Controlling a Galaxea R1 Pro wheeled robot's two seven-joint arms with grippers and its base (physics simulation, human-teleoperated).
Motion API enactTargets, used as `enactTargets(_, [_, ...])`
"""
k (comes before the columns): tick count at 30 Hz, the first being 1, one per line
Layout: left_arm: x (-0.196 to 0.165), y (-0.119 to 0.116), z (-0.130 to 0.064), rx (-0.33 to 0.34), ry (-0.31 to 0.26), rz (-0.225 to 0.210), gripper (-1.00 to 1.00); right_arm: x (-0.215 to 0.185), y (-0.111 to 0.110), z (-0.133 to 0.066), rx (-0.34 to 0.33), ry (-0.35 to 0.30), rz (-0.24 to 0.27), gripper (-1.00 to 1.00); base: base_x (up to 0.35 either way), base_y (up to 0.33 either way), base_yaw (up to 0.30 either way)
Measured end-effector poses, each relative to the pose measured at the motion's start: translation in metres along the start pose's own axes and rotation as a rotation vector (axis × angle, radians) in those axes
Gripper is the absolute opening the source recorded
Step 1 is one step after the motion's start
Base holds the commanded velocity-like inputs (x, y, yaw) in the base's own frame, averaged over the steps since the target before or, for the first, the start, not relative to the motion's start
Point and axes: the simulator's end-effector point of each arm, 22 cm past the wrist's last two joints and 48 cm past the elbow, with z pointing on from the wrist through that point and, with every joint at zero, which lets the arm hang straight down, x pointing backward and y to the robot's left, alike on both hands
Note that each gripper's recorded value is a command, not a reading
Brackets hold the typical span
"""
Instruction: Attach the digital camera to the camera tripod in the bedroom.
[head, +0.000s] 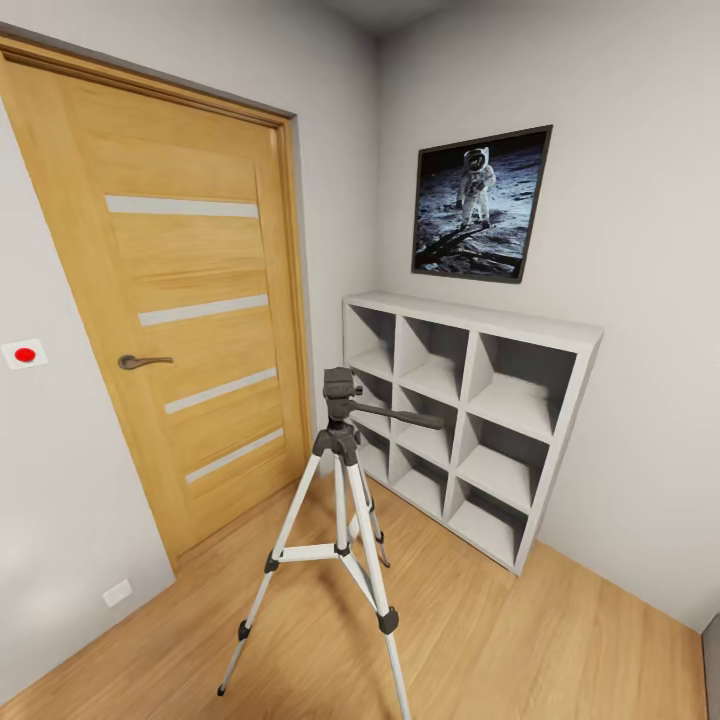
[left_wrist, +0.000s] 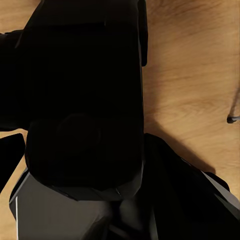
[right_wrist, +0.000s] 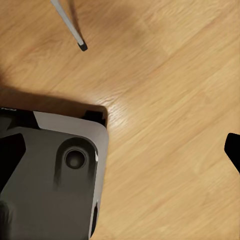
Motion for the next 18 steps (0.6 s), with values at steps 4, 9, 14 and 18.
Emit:
enactTargets(4, [0.0003, -0.0001, 0.0000, 0.000, 0.000, 0.000, -1.00, 0.0005, 0.0000, 0.0000, 0.000, 0.002, 0.000, 1.00, 0.000, 0.000, -0.131])
enactTargets(9, [0.0000, 0.0003, 0.0000, 0.000, 0.000, 0.000, -1.00, 0.0006, 0.0000, 0.0000, 0.000, 0.002, 0.000, 1.00, 0.000, 0.000, -0.134])
enactTargets(14, [0.0000, 0.0004, 0.0000, -0.001, 0.000, -0.001, -1.00, 0.0007, 0.0000, 0.0000, 0.000, 0.003, 0.000, 1.00, 0.000, 0.000, -0.021])
enactTargets(18, [-0.0003, 0.0008, 0.0000, -0.001, 0.000, 0.000, -1.00, 0.0005, 0.0001, 0.0000, -0.001, 0.002, -0.001, 1.00, 0.000, 0.000, -0.002])
